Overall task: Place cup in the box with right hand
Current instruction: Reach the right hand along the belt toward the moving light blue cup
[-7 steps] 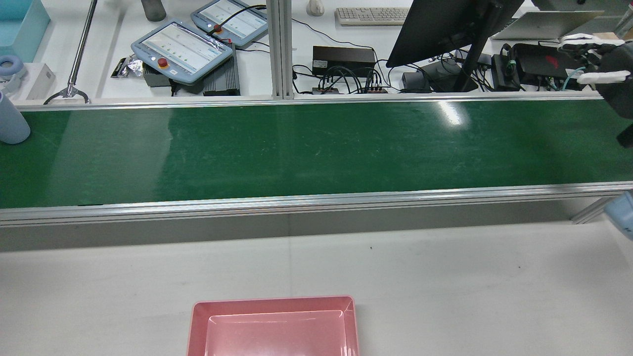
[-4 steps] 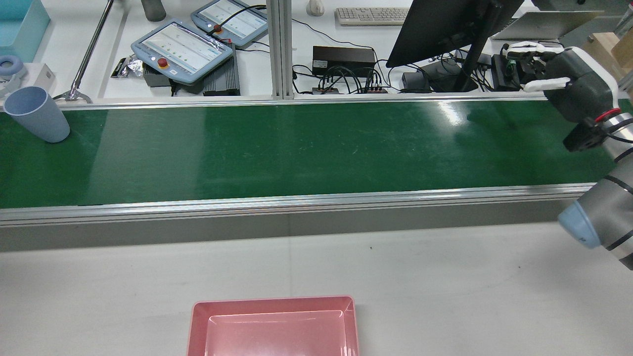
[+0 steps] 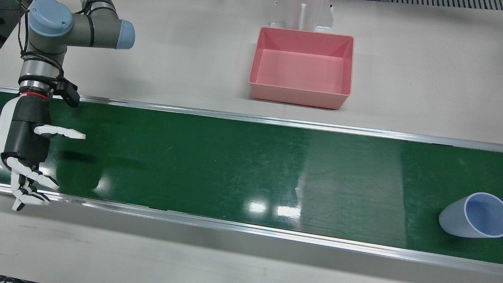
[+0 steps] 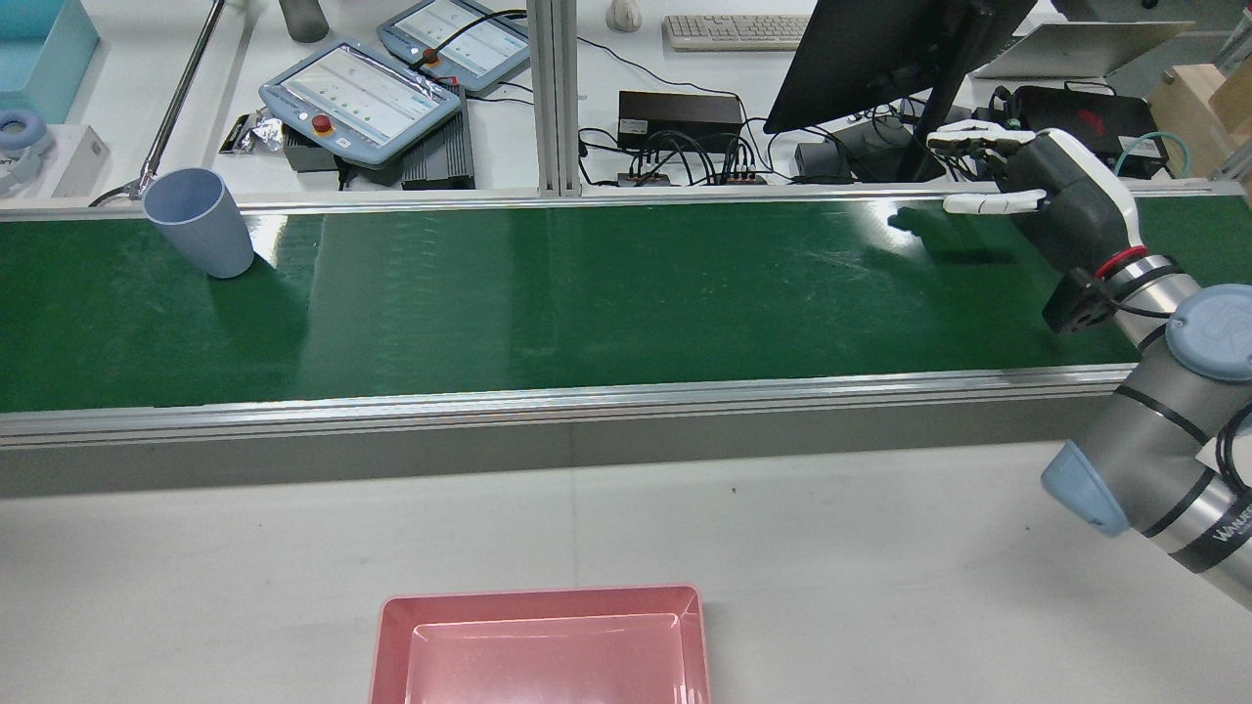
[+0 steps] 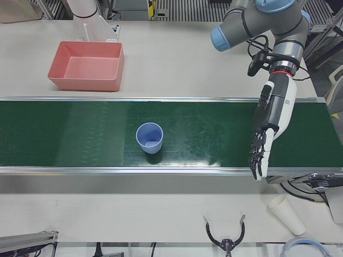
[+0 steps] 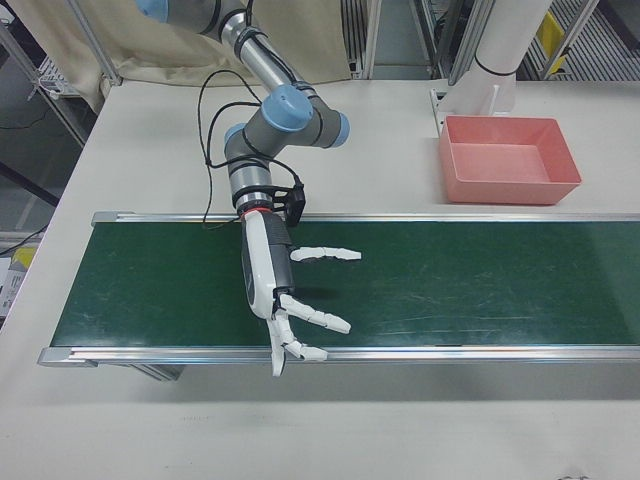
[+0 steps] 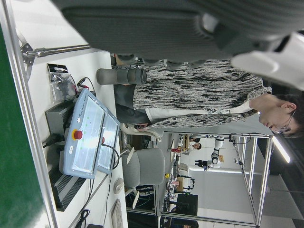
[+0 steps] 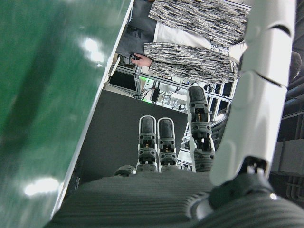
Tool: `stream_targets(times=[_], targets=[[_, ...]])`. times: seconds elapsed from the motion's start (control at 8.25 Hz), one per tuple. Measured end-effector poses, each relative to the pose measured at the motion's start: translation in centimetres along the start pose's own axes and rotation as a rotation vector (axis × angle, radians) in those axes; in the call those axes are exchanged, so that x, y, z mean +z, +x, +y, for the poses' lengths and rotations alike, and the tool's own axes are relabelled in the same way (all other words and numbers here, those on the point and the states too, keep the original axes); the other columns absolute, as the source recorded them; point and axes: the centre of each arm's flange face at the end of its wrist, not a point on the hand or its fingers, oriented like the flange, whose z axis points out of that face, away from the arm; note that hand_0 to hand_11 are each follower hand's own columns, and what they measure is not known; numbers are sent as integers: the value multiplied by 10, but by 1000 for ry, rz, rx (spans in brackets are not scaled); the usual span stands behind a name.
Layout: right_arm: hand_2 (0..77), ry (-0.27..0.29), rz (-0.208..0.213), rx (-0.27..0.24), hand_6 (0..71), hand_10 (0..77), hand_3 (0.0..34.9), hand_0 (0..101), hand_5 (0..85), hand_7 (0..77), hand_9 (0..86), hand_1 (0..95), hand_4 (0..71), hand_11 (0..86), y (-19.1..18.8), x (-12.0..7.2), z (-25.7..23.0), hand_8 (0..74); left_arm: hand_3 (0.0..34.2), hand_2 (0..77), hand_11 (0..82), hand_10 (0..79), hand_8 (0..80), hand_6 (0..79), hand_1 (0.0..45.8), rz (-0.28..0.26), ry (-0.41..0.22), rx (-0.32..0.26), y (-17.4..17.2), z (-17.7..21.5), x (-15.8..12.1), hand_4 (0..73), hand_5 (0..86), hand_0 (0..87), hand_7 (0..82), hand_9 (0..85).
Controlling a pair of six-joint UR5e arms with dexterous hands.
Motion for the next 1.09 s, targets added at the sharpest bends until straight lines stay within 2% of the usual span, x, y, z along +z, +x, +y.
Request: stream_targets(times=[0.12,0.24,0.36,0.48,0.61,0.73,0.85,0.97,1.09], targets=[[104,11,4,-17,87,5,0,557,65,371,273,158,245,11,9,-3,4,164,0,5,0,0,0,5,5,0,0,0,0,0,0,11,5,0,5,0],[38,20,9,-27,87,5,0,558,65,371,273,153,245,11,20,-5,7,164,0,5,0,0,0,5,5,0,0,0,0,0,0,11,5,0,5,0],[87,23,14,-31,87,5,0,558,65,360,273,185,240,11,27,-6,9,164,0,5,0,0,0,5,5,0,0,0,0,0,0,11,5,0,5,0],[55,24,16,-32,87,5,0,558,71,360,267,115,251,11,31,-7,11,164,0,5,0,0,0,5,5,0,0,0,0,0,0,11,5,0,5,0],[11,22,16,-32,87,5,0,564,71,355,262,147,251,11,32,-7,12,164,0,5,0,0,0,5,5,0,0,0,0,0,0,11,5,0,5,0],[11,21,17,-31,87,5,0,564,71,355,262,147,251,11,33,-7,13,164,0,5,0,0,0,5,5,0,1,-1,0,0,0,11,5,0,5,0],[82,20,17,-31,87,0,0,566,65,355,262,185,235,11,33,-7,14,164,0,5,0,0,0,5,5,0,1,-1,0,-1,0,11,5,0,5,0],[44,21,18,-31,87,5,0,566,71,355,267,120,262,11,34,-7,13,164,0,5,0,0,0,0,5,0,1,-1,0,0,0,11,5,0,5,0],[11,23,16,-32,87,5,0,558,65,355,267,185,262,11,34,-7,12,164,0,5,0,0,0,5,5,0,1,0,0,0,0,11,5,0,5,0]])
